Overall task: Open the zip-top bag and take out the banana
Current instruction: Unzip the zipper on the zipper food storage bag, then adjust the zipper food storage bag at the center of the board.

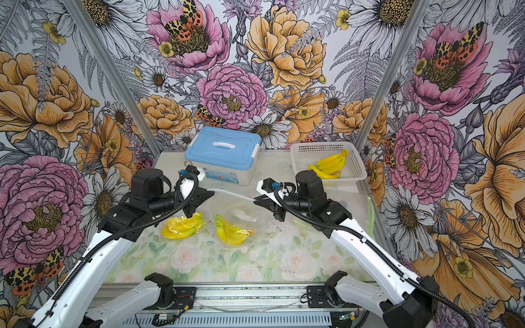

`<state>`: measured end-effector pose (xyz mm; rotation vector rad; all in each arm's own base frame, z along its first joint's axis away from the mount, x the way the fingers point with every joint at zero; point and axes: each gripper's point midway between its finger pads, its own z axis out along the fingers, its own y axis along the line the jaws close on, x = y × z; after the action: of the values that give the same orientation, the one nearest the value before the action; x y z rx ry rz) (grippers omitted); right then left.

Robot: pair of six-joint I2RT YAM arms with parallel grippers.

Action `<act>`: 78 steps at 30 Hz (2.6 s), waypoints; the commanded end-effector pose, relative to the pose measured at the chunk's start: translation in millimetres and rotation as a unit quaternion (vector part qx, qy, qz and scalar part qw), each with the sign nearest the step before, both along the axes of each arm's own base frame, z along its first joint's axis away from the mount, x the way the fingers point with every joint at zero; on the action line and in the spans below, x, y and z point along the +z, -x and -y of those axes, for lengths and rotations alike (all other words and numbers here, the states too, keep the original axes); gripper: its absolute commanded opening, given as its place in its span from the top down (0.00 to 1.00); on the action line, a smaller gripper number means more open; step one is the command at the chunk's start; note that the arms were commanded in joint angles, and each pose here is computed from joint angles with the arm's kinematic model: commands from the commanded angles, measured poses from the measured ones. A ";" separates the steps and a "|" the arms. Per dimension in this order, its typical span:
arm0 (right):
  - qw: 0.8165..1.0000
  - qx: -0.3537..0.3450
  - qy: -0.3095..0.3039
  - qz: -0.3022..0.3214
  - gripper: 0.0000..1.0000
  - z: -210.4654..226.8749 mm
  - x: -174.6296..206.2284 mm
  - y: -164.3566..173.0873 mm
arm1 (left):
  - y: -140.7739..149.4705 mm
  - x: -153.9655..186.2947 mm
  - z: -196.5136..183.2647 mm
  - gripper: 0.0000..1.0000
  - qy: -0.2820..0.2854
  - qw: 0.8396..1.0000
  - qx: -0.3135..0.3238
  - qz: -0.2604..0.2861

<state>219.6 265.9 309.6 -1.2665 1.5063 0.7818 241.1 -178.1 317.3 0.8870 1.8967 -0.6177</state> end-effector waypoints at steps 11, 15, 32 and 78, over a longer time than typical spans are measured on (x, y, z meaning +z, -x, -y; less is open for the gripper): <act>0.996 -0.078 0.024 -0.033 1.00 43.3 -20.6 13.8 | -31.4 2.2 -40.2 1.00 -0.031 0.994 0.095 0.031; 0.995 -0.084 0.029 -0.039 1.00 48.2 -25.8 16.5 | -32.0 0.9 -41.2 1.00 -0.033 0.994 0.096 0.030; 0.994 -0.090 0.034 -0.049 1.00 56.6 -32.5 24.6 | -29.4 -1.9 -37.3 1.00 -0.025 0.996 0.085 0.024; 0.996 0.020 0.034 -0.086 1.00 23.2 -28.0 94.0 | -68.6 8.9 9.9 0.73 0.063 0.997 0.051 -0.008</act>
<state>120.4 240.0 282.1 -1.3263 1.6580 0.9104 318.7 -184.4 304.1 0.7442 1.9511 -0.6026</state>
